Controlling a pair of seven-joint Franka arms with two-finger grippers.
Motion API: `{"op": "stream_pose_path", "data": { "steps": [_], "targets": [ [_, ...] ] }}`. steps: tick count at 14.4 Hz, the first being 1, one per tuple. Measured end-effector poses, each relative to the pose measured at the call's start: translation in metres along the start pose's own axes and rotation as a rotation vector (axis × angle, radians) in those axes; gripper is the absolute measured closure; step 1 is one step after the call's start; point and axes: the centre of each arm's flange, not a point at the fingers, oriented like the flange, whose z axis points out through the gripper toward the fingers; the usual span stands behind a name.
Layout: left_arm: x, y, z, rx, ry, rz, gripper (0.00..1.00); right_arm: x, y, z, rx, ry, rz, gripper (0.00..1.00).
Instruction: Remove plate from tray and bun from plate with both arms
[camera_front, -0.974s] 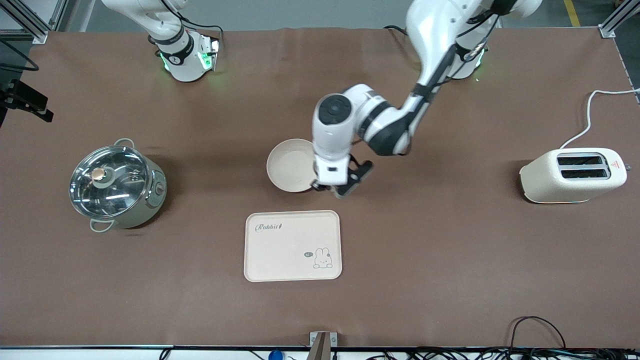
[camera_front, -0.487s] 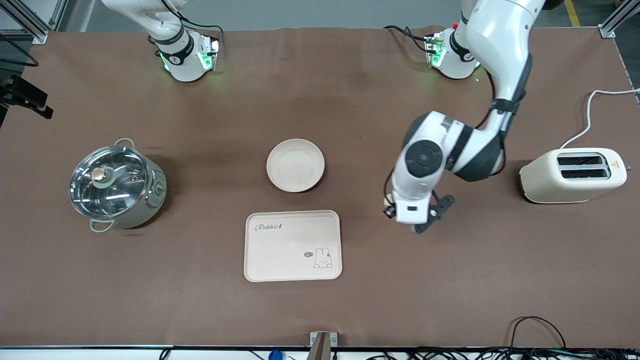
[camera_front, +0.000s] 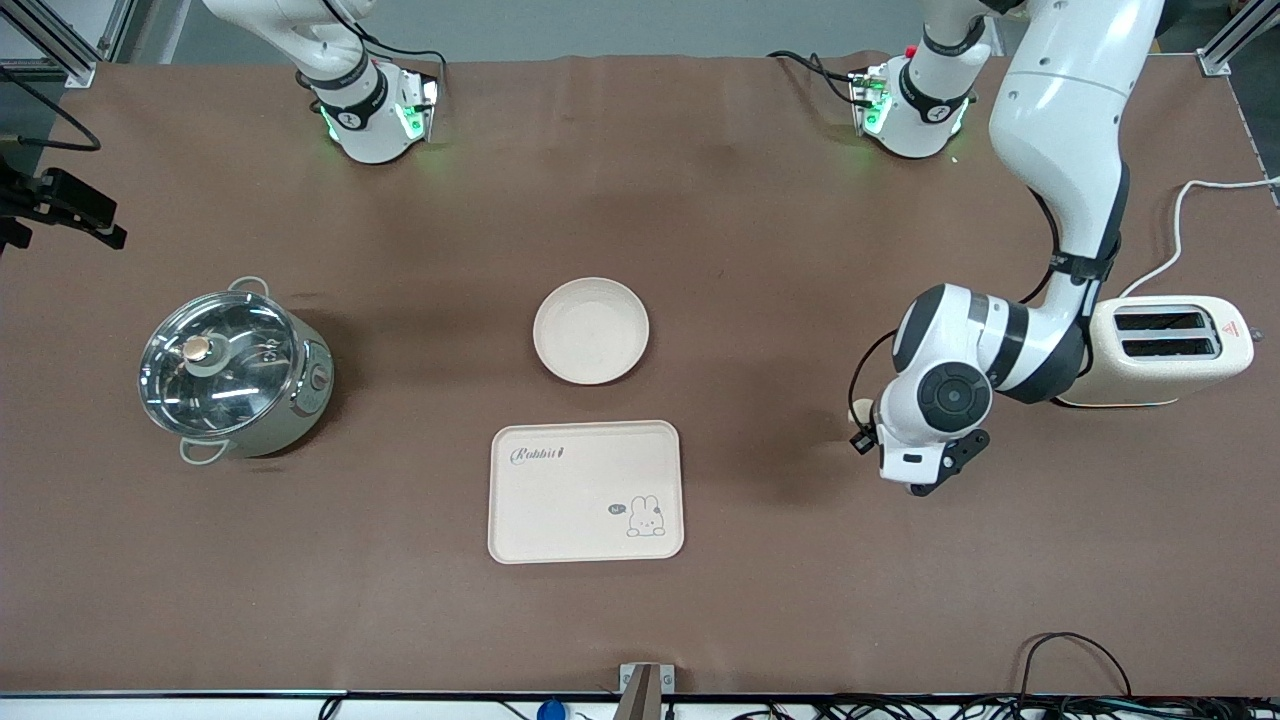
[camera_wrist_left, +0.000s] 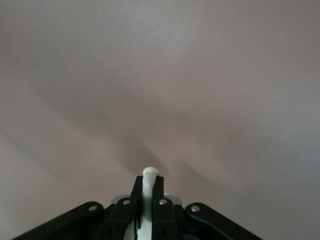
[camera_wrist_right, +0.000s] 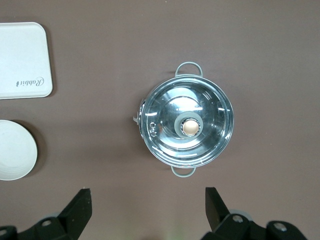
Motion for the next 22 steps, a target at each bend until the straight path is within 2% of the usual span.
{"op": "stream_pose_path", "data": {
  "steps": [2, 3, 4, 9, 12, 15, 18, 22],
  "targets": [
    [0.000, -0.002, 0.018, 0.018, -0.017, 0.000, 0.81, 0.000, -0.001, -0.001, 0.001, 0.001, -0.002, 0.00],
    [0.000, -0.001, 0.023, 0.016, -0.018, 0.000, 0.81, -0.001, -0.001, -0.001, 0.002, 0.002, 0.000, 0.00],
    [0.001, 0.000, 0.026, 0.013, -0.017, -0.001, 0.76, -0.001, -0.002, -0.002, 0.004, 0.003, 0.004, 0.00],
    [0.009, 0.001, 0.020, -0.019, 0.000, -0.010, 0.30, -0.003, -0.005, -0.004, 0.034, 0.004, 0.012, 0.00],
    [0.022, -0.001, -0.039, -0.087, 0.055, -0.026, 0.01, -0.004, -0.005, -0.002, 0.036, -0.002, 0.012, 0.00],
    [0.033, -0.023, -0.119, -0.121, 0.103, 0.018, 0.00, -0.004, -0.006, 0.000, 0.037, -0.006, 0.012, 0.00],
    [0.027, -0.046, -0.192, -0.172, 0.178, 0.123, 0.00, -0.005, -0.006, -0.001, 0.038, -0.005, 0.011, 0.00],
    [0.013, -0.103, -0.278, -0.166, 0.238, 0.281, 0.00, -0.005, -0.007, -0.001, 0.039, -0.006, 0.009, 0.00]
  ]
}}
